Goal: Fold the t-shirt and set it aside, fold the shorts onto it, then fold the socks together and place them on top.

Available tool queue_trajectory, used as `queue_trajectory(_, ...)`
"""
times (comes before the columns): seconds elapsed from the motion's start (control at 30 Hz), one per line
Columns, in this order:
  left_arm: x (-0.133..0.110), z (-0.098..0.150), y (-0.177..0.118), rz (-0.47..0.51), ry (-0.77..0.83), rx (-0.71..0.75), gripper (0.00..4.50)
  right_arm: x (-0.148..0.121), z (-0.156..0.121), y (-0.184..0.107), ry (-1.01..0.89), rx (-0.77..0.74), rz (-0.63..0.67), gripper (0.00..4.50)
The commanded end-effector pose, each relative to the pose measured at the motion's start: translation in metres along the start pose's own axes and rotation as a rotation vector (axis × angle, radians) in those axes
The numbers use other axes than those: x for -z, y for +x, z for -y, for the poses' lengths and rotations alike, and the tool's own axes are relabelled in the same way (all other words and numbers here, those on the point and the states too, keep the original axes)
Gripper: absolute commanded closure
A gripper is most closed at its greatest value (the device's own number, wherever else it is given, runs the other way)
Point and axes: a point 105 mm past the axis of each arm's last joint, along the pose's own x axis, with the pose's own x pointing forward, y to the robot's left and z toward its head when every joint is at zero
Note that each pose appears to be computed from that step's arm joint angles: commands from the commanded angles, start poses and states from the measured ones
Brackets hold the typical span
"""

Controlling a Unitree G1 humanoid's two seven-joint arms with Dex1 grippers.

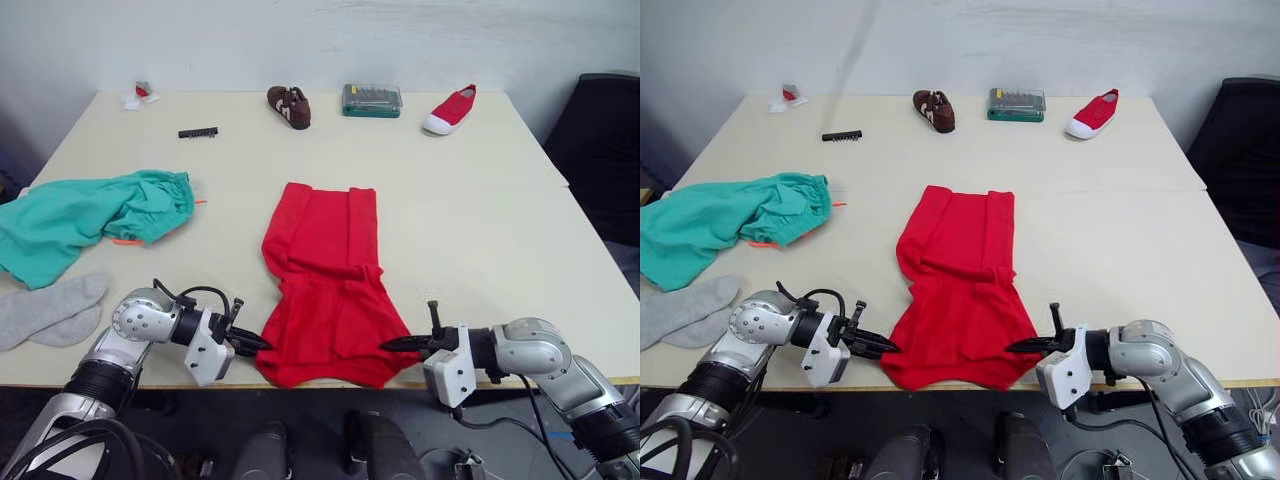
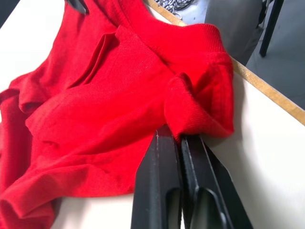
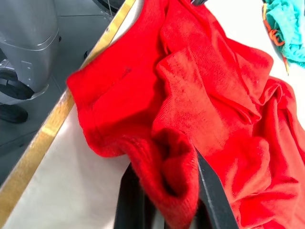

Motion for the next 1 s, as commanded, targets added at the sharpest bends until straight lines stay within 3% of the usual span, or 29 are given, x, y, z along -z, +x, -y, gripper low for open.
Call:
queue_trajectory(0.03, -0.012, -0.001, -0.002, 0.039, -0.068, -0.011, 4.50, -0.014, 0.011, -0.005, 0.077, 0.035, 0.032, 4.47)
queue_trajectory(0.37, -0.065, 0.015, -0.025, 0.136, -0.548, 0.091, 4.50, -0.057, 0.002, -0.020, 0.465, -0.060, 0.118, 4.47)
queue_trajectory(0.6, -0.089, 0.010, -0.035, 0.202, -0.744, 0.116, 4.50, -0.077, 0.001, -0.028, 0.656, -0.092, 0.167, 4.47)
queue_trajectory(0.73, -0.112, 0.014, -0.035, 0.286, -0.861, 0.151, 4.50, -0.097, -0.006, -0.037, 0.815, -0.179, 0.222, 4.47)
queue_trajectory(0.87, -0.107, 0.001, -0.034, 0.289, -0.876, 0.056, 4.50, -0.094, -0.002, -0.044, 0.868, -0.181, 0.211, 4.47)
queue_trajectory(1.0, -0.074, -0.039, -0.042, 0.268, -0.898, -0.201, 4.50, -0.066, 0.040, -0.049, 0.835, -0.021, 0.181, 4.47)
